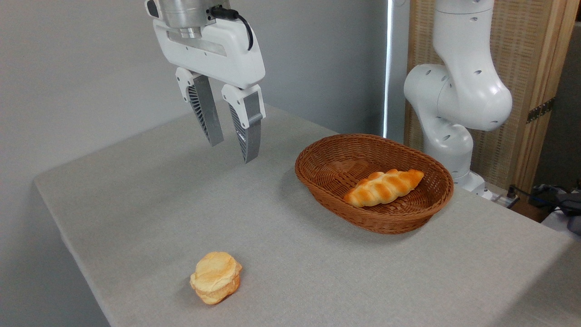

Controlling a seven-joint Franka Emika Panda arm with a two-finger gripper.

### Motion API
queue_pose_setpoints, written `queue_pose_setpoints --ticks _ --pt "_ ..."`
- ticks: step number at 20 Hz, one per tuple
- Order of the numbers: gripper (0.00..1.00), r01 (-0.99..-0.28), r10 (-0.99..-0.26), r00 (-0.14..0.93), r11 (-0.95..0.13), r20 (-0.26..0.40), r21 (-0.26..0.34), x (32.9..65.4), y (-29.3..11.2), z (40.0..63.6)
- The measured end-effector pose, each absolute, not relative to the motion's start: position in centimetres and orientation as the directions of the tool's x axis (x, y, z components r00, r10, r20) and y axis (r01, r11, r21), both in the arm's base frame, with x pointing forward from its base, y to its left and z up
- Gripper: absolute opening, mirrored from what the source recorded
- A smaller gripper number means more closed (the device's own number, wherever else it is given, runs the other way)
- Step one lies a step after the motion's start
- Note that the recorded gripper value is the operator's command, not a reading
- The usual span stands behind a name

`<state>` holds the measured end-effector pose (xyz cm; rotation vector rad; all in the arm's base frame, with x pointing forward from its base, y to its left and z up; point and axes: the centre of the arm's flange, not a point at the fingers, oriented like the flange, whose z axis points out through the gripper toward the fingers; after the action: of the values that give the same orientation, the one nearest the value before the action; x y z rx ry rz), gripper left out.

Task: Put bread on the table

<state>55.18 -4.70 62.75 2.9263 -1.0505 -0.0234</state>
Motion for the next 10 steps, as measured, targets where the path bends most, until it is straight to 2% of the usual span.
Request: queue_pose_setpoints --ticks 10 --pt "1.00 -0.619 -0.620 0.785 -0.784 0.003 0.045 55.26 -3.61 62.76"
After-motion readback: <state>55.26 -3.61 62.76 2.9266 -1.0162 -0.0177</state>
